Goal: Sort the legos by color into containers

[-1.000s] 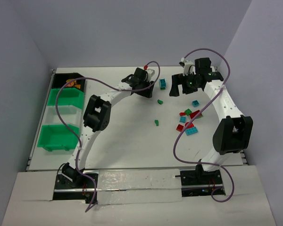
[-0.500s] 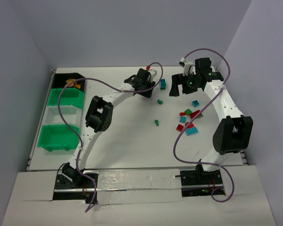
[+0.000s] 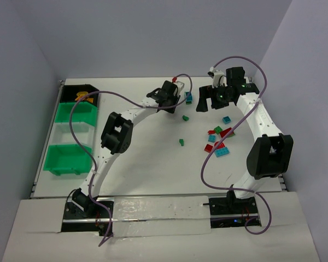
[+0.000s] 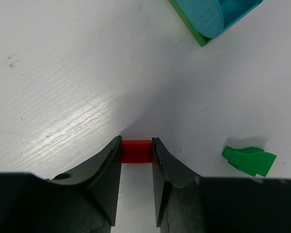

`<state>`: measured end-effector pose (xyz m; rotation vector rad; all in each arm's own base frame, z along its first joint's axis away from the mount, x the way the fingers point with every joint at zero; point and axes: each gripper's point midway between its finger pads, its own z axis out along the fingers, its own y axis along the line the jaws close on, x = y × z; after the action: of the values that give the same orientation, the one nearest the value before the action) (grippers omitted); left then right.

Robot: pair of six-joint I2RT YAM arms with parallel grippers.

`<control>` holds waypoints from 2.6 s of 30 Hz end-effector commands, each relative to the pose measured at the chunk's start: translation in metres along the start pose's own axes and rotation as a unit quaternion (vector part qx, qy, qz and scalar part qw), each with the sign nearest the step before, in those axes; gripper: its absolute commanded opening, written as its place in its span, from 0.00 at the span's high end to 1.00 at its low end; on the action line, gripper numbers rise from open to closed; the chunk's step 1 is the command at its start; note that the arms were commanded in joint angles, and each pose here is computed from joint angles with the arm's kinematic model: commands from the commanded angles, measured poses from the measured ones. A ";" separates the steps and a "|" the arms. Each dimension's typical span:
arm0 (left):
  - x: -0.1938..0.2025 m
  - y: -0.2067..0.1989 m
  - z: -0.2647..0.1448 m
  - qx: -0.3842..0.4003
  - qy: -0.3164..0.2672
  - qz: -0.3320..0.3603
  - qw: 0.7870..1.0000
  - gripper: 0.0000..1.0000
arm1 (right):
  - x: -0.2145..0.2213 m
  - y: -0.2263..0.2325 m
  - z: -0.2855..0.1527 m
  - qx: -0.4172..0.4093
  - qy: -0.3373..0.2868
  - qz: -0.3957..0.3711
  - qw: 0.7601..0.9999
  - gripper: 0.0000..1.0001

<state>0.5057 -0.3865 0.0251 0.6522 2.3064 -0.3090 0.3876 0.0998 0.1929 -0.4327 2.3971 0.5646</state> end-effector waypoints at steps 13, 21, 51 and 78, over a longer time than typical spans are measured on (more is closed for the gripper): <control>-0.031 0.054 -0.139 0.021 -0.021 -0.049 0.998 1.00 | 0.001 0.000 -0.018 0.019 -0.021 -0.018 0.999 0.00; -0.016 0.171 -0.248 -0.037 -0.057 -0.128 0.989 1.00 | 0.012 -0.006 -0.018 0.037 -0.016 -0.024 0.999 0.00; 0.137 0.380 -0.289 -0.252 0.035 -0.245 0.935 0.71 | 0.034 -0.024 -0.013 0.078 0.020 -0.025 0.996 0.00; 0.064 0.273 -0.295 -0.050 -0.033 -0.131 0.990 0.23 | 0.073 -0.087 -0.059 0.089 0.213 -0.299 0.926 0.21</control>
<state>0.4526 0.0252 0.1670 0.1316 2.3697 -0.1775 0.3464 0.0040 0.1598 -0.8567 2.5423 0.0118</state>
